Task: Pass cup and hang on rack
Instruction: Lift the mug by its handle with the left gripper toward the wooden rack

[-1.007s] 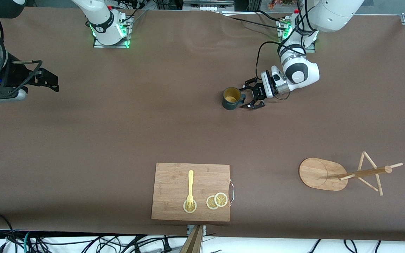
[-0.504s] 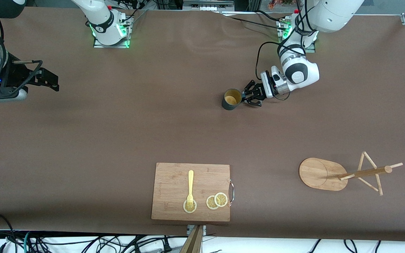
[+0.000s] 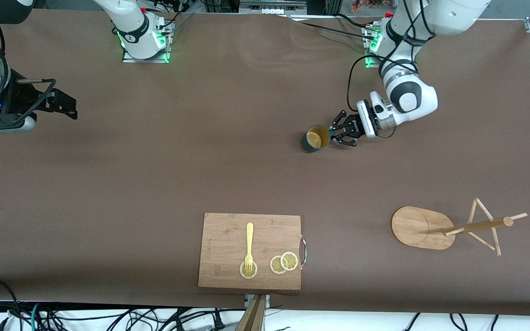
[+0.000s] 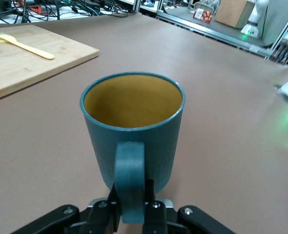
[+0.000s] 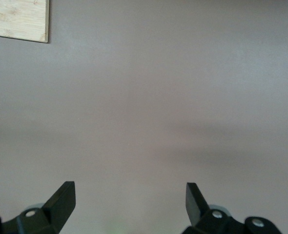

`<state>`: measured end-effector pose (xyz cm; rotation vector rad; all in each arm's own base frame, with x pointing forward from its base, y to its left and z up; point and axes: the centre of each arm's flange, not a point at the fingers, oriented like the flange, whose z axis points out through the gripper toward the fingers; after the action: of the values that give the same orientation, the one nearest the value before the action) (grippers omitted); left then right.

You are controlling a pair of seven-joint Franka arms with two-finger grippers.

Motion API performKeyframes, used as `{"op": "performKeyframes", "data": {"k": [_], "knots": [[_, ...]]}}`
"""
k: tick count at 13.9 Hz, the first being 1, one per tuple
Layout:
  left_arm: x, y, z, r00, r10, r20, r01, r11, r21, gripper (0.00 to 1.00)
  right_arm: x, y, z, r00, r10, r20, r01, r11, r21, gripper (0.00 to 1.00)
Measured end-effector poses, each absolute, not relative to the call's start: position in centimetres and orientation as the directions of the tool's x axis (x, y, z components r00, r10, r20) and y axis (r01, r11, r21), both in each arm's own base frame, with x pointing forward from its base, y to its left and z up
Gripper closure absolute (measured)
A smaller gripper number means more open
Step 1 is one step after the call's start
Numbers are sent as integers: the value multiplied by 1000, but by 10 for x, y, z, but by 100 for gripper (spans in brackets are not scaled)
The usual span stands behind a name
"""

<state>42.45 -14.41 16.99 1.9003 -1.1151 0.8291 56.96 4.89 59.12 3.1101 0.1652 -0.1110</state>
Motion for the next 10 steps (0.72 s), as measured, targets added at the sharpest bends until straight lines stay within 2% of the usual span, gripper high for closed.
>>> {"op": "performKeyframes", "data": {"k": [5, 10], "knots": [[450, -86, 249, 661, -264, 703, -745, -345, 571, 79, 570, 49, 591, 992, 105, -73, 107, -994, 21, 0], [459, -4, 302, 886, -21, 463, -448, -300, 842, 79, 570, 49, 591, 992, 105, -73, 107, -994, 21, 0]]}}
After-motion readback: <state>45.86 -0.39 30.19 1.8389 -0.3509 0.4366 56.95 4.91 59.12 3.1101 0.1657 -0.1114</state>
